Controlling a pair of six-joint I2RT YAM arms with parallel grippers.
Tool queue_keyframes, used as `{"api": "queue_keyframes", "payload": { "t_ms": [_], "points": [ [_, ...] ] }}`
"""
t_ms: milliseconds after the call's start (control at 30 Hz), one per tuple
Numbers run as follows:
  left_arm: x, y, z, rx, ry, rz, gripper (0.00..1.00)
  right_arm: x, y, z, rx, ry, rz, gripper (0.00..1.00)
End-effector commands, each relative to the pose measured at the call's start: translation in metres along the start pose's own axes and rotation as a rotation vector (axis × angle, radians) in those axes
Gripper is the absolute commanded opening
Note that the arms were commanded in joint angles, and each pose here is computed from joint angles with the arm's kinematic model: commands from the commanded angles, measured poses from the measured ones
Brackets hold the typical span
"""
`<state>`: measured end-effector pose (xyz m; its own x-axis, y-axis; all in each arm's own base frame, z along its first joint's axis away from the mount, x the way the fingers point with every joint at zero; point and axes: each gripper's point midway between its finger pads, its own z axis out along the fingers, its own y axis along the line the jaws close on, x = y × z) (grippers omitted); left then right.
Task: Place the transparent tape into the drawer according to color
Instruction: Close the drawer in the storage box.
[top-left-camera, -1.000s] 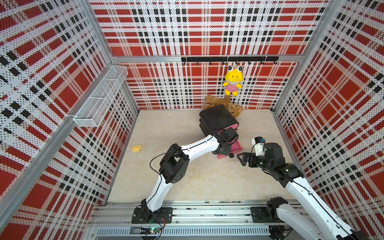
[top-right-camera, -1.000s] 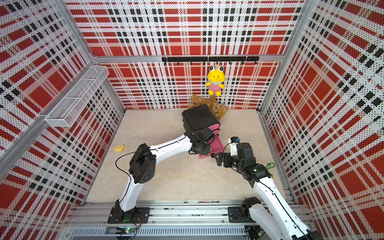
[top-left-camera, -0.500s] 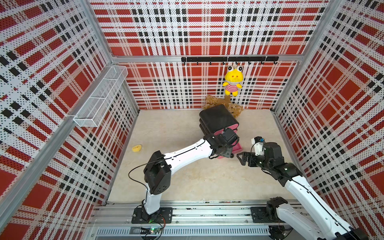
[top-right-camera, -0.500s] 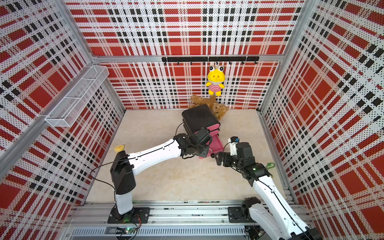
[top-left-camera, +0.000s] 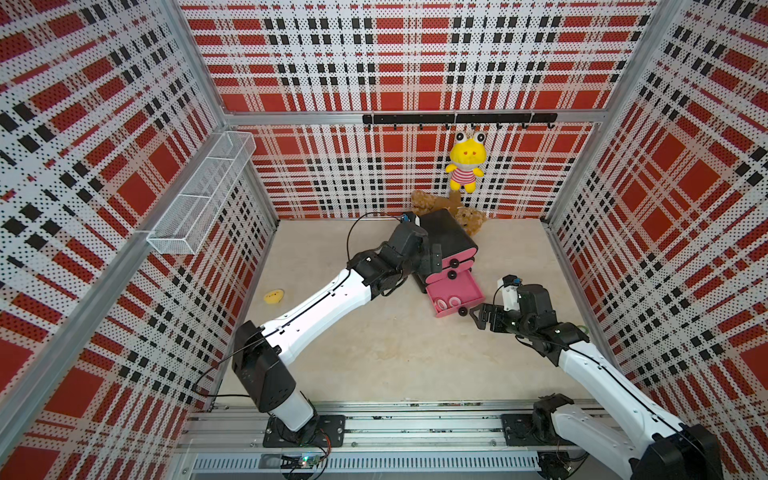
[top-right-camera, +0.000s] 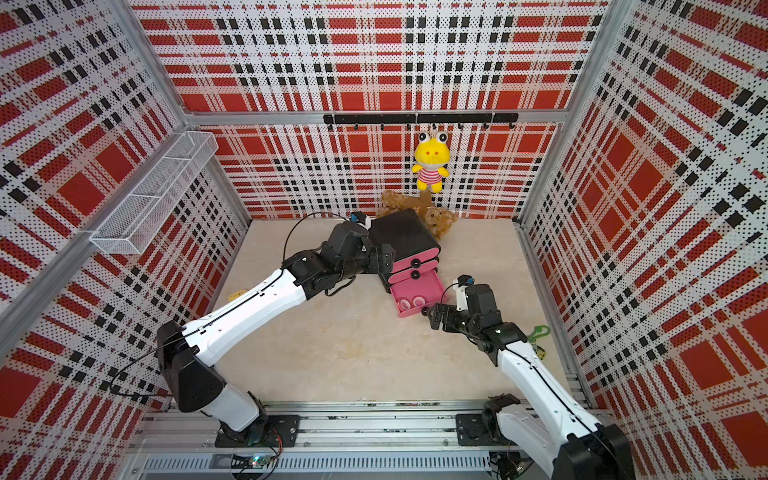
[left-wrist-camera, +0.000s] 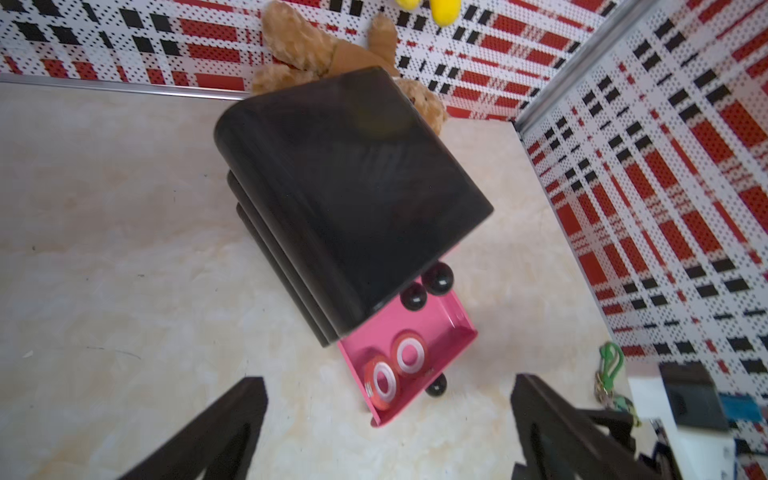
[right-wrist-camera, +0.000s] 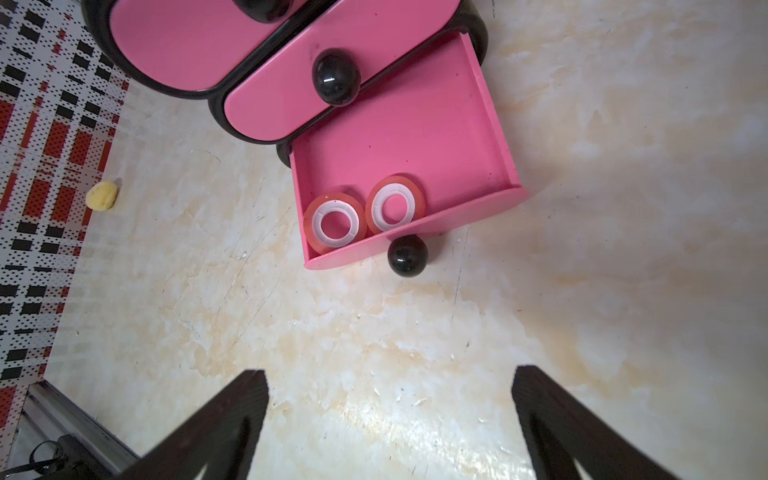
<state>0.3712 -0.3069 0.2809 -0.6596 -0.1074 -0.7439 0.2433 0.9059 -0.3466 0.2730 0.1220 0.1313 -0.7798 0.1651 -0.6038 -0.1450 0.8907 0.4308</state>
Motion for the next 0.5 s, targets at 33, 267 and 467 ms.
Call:
{"api": "queue_keyframes", "payload": {
  "t_ms": [33,267,467],
  "points": [
    [-0.018,0.002,0.035,0.030,-0.017,-0.014,0.99,-0.005,-0.007,0.012,0.017,-0.018,-0.019,1.00],
    [-0.029,0.017,0.090,0.010,0.034,-0.029,0.99,-0.001,-0.009,0.031,0.027,0.000,-0.033,1.00],
    [-0.025,0.029,0.113,-0.021,0.080,-0.029,0.98,0.002,-0.009,0.045,0.061,0.017,-0.067,1.00]
  ]
}}
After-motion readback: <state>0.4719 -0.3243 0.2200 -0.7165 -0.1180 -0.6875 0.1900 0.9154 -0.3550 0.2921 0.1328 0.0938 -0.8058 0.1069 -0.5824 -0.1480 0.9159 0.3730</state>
